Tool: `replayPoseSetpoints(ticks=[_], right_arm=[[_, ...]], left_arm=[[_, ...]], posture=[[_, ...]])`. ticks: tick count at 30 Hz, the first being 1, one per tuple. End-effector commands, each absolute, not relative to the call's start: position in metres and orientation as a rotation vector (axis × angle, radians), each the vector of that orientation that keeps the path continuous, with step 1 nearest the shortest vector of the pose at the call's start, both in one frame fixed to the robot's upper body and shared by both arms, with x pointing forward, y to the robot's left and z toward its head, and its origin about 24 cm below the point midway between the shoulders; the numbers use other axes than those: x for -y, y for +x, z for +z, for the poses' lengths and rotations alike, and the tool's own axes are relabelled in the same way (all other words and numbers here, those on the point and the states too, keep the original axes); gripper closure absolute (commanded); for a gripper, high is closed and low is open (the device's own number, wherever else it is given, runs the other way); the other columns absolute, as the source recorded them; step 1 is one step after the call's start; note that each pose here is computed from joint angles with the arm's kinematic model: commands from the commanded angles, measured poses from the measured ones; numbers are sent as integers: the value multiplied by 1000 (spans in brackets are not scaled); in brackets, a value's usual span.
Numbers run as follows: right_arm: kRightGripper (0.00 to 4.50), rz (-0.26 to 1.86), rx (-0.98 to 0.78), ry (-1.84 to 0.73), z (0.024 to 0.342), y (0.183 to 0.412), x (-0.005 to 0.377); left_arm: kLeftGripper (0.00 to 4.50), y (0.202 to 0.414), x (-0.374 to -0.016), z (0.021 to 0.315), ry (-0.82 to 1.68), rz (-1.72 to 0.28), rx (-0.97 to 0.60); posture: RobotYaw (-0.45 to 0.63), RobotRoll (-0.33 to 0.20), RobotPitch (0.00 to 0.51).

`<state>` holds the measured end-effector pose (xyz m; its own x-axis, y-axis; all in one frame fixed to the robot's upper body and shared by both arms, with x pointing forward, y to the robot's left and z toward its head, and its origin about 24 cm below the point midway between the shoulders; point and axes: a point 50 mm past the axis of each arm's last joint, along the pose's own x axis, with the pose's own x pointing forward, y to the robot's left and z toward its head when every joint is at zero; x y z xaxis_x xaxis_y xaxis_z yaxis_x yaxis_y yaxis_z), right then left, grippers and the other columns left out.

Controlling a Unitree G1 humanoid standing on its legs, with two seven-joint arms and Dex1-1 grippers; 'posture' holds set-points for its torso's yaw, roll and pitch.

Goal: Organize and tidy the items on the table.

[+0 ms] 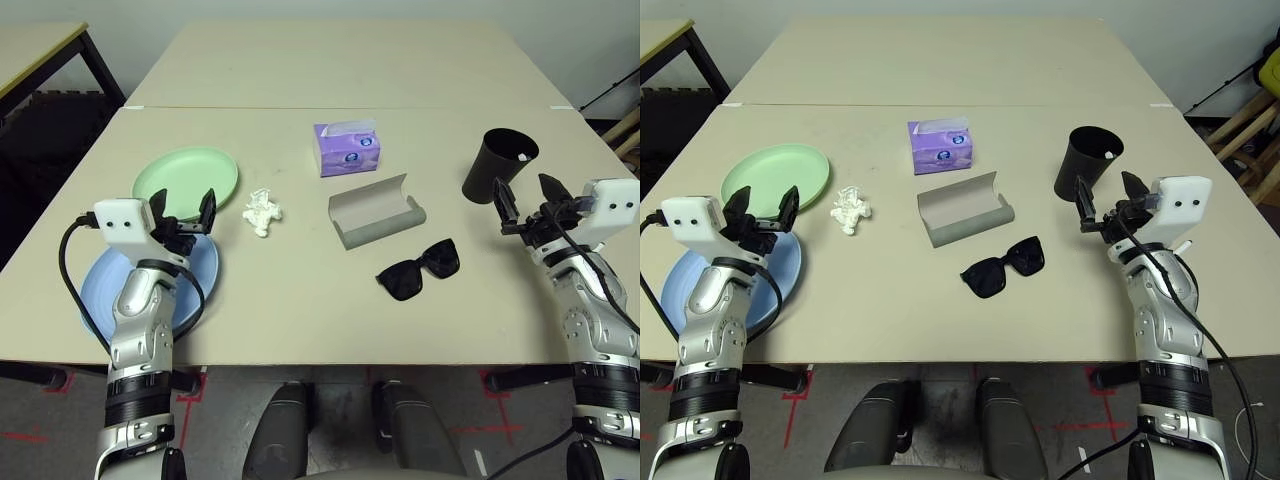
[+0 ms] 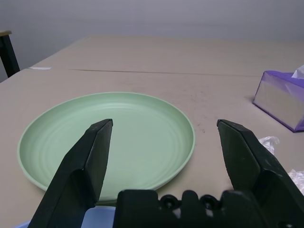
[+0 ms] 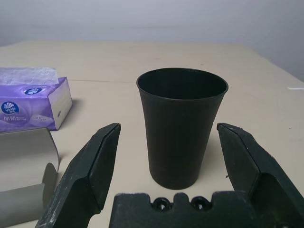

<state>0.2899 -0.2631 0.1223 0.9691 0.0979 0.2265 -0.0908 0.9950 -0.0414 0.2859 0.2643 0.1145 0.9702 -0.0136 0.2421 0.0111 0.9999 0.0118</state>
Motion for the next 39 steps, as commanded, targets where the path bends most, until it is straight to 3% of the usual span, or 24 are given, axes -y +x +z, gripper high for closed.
replayPoseSetpoints(ticks=[1, 8, 21, 39], right_arm=[[28, 199, 228, -147, 120, 283, 262], [28, 448, 271, -136, 125, 272, 249], [28, 822, 244, -185, 149, 283, 222], [28, 930, 195, -230, 145, 286, 220]], left_arm=[[0, 287, -261, 121, 16, -26, 264], [0, 286, -258, 119, 8, -30, 263], [0, 289, -253, 124, 7, -40, 277], [0, 280, -261, 126, 34, -17, 270]], posture=[[37, 0, 99], [31, 0, 97], [9, 0, 95], [94, 0, 118]])
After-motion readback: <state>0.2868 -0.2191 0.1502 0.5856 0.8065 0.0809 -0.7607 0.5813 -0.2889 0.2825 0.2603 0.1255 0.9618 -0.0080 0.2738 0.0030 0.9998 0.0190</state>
